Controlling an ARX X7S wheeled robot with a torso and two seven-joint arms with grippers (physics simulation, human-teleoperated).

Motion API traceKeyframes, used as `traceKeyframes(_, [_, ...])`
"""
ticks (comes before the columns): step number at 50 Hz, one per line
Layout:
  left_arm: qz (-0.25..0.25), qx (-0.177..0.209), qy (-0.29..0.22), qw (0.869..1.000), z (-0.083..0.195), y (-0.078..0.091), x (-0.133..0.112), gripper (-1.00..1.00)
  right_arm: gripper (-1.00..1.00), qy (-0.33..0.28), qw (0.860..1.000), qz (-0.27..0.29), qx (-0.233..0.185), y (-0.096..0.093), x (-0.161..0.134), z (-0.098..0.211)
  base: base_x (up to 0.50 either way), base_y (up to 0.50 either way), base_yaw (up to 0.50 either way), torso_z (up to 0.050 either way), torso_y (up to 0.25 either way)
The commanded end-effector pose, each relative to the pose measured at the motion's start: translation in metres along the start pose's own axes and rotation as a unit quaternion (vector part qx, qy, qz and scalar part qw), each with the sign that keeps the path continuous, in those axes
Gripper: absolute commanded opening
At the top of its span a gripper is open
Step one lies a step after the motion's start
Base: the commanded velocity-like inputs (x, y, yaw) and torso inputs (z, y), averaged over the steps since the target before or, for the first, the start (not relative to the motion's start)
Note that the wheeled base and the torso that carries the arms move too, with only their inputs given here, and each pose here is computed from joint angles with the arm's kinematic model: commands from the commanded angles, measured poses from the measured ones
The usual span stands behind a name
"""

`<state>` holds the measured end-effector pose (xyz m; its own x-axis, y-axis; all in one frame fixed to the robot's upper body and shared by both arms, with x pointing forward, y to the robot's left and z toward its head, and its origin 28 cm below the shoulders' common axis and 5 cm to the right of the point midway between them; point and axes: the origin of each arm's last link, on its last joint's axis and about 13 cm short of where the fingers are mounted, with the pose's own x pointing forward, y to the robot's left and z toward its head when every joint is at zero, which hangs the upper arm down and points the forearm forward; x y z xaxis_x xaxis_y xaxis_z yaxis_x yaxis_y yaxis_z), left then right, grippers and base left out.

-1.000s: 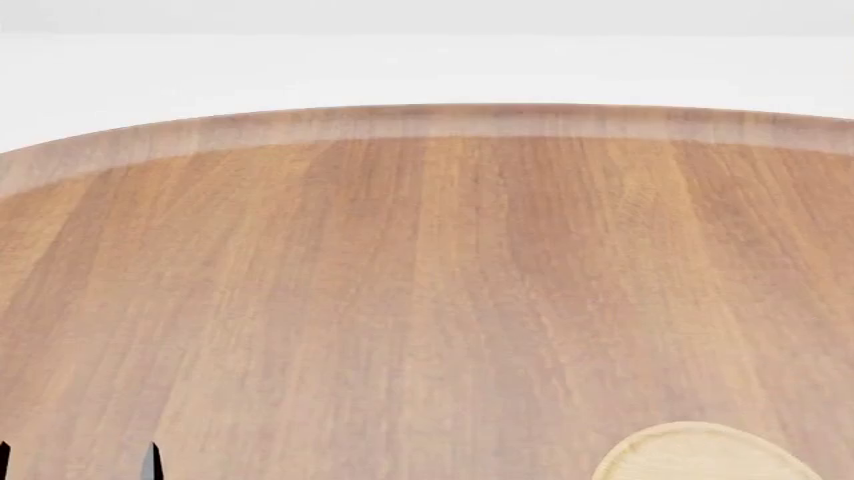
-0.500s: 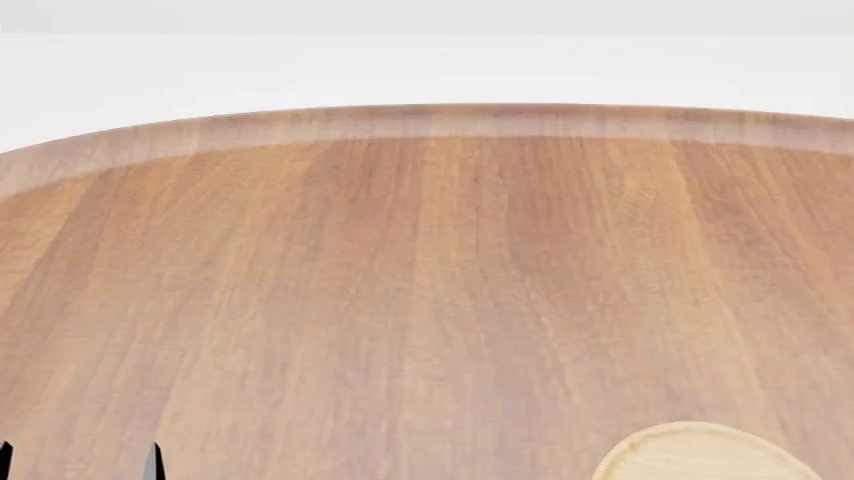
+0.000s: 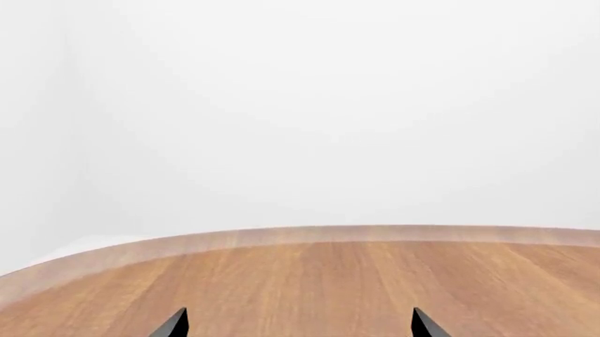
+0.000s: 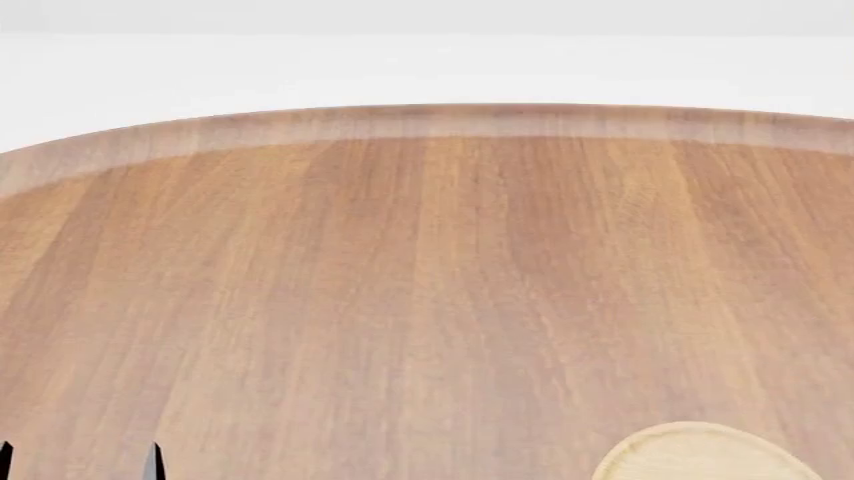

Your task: Put the chocolate pudding to the left of the plate.

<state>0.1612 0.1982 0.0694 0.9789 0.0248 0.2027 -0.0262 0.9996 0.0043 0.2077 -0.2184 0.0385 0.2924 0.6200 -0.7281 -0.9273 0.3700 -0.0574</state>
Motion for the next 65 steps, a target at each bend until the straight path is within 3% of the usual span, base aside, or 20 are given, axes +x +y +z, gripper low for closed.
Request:
traceKeyframes(1, [0.001, 0.0, 0.0, 1.0, 0.0, 0.0, 0.0, 1.0, 1.0, 0.001, 1.0, 0.002, 0.008, 0.002, 0.0, -0.006, 0.0, 0.0, 0.0, 0.0, 0.0])
traceKeyframes(4, [0.0, 0.0, 0.0, 1.0, 0.0, 0.0, 0.0, 1.0, 1.0, -0.003, 1.0, 0.006, 0.013, 0.003, 0.0, -0.006, 0.0, 0.0, 0.0, 0.0, 0.0])
traceKeyframes(5, [0.0, 0.0, 0.0, 1.0, 0.0, 0.0, 0.0, 1.0, -1.0, -0.003, 1.0, 0.007, 0.013, 0.003, 0.0, -0.007, 0.0, 0.0, 0.0, 0.0, 0.0])
traceKeyframes(21, [0.0, -0.001, 0.001, 1.0, 0.0, 0.0, 0.0, 1.0, -1.0, -0.002, 1.0, 0.012, 0.004, 0.003, 0.004, -0.001, 0.0, 0.0, 0.0, 0.0, 0.0])
traceKeyframes(33, [-0.002, -0.001, 0.002, 1.0, -0.001, 0.0, 0.0, 1.0, -1.0, -0.027, 0.998, -0.031, -0.046, -0.015, -0.018, 0.042, 0.0, 0.0, 0.0, 0.0, 0.0])
traceKeyframes(41, [-0.002, -0.001, 0.001, 1.0, -0.001, 0.0, 0.0, 1.0, -1.0, -0.044, 0.996, -0.045, -0.058, -0.019, -0.029, 0.056, 0.0, 0.0, 0.0, 0.0, 0.0])
traceKeyframes(65, [-0.006, 0.001, 0.003, 1.0, -0.002, -0.002, -0.001, 1.0, -1.0, -0.053, 0.994, -0.084, -0.051, -0.046, -0.032, 0.066, 0.0, 0.0, 0.0, 0.0, 0.0])
